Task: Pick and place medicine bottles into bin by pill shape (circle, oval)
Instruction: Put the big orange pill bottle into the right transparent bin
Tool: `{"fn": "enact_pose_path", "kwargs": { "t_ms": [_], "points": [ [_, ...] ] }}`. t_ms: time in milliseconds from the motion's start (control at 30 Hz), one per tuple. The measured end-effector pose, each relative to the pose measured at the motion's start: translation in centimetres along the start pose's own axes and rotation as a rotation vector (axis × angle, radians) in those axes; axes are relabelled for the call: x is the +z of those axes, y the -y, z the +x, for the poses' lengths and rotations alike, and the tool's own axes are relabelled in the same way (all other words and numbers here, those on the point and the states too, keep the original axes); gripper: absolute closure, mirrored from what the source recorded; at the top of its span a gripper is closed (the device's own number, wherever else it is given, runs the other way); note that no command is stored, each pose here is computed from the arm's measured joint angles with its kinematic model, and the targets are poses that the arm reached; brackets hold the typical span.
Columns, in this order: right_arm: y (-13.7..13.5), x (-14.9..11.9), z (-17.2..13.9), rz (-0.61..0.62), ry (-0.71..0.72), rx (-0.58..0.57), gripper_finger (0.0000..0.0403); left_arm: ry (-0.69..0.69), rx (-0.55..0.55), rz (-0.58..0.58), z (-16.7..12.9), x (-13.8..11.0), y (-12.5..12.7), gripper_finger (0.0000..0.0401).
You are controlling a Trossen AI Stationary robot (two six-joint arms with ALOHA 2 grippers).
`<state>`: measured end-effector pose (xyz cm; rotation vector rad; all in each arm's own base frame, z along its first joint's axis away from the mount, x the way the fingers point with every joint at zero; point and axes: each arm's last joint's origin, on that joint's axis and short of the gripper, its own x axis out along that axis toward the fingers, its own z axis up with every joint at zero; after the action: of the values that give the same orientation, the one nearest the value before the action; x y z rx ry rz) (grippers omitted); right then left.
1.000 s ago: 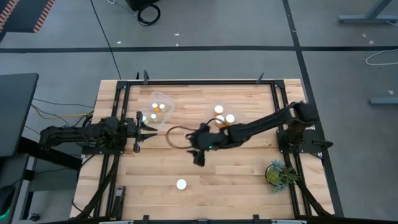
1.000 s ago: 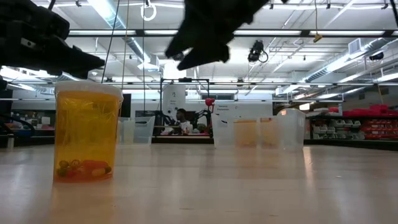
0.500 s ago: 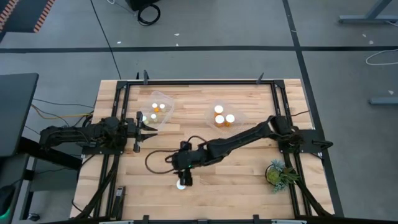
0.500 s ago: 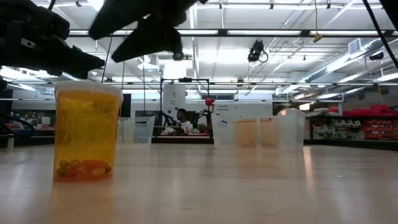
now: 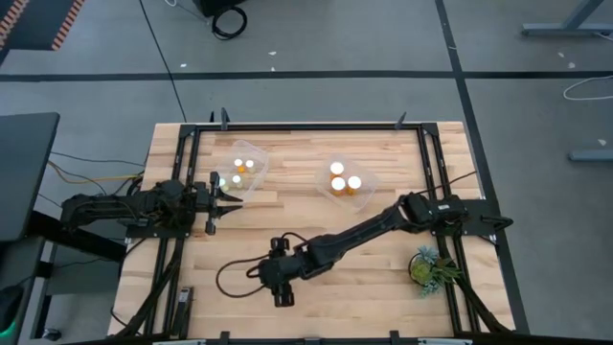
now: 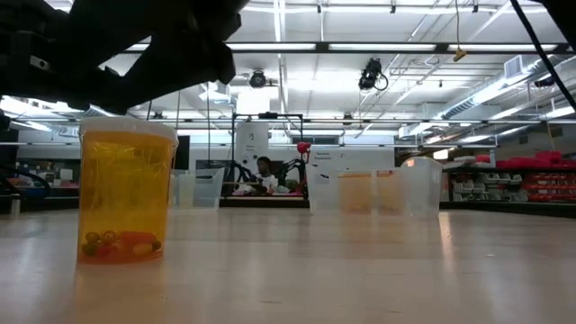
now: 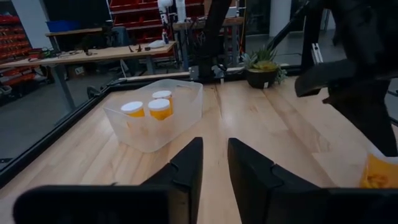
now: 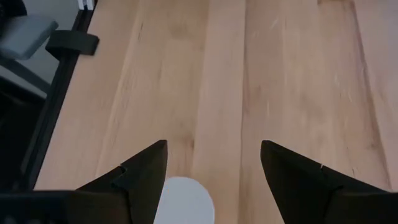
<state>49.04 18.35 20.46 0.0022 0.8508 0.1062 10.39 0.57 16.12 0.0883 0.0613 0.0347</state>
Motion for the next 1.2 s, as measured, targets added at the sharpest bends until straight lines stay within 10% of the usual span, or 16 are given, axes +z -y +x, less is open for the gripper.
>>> {"fn": "enact_pose_path", "kwargs": {
  "t_ms": [1200],
  "points": [
    [-1.8, -4.3, 2.3, -0.03, -0.085, -0.027, 0.0117, 0.003, 0.0, 0.0, 0.0, 0.0, 0.0, 0.0318]
  ]
}}
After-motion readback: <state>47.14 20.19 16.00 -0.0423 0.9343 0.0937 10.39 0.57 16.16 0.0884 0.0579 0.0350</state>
